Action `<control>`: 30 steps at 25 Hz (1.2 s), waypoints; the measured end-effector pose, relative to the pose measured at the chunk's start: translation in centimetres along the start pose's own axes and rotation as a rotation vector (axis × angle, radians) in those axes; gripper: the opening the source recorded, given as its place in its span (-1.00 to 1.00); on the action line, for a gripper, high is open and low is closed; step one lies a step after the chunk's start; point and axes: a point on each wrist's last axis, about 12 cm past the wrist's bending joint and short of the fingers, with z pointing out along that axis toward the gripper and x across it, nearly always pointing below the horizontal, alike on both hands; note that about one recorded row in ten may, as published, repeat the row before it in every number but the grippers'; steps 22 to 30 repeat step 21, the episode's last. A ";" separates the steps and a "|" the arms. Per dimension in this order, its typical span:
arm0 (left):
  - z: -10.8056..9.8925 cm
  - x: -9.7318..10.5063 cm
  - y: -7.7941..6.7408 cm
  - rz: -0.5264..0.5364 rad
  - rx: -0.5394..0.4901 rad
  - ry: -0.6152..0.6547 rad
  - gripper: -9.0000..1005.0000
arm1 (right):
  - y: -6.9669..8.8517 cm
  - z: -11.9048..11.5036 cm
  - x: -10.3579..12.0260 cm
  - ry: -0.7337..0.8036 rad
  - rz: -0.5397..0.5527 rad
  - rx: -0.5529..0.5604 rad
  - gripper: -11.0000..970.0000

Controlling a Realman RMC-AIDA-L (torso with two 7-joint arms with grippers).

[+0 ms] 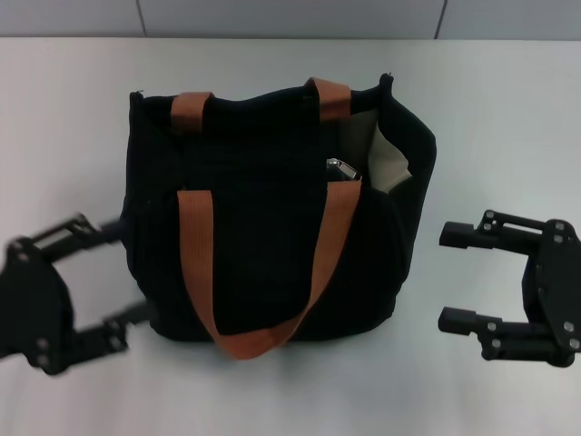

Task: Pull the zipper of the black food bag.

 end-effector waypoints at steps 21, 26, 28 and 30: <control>1.7 0.4 -0.3 -0.030 0.081 0.014 0.51 | 0.1 1.4 1.3 0.017 -0.033 -0.059 0.57; 1.7 0.4 -0.3 -0.030 0.081 0.014 0.51 | 0.1 1.4 1.3 0.017 -0.033 -0.059 0.57; 1.7 0.4 -0.3 -0.030 0.081 0.014 0.51 | 0.1 1.4 1.3 0.017 -0.033 -0.059 0.57; 1.7 0.4 -0.3 -0.030 0.081 0.014 0.51 | 0.1 1.4 1.3 0.017 -0.033 -0.059 0.57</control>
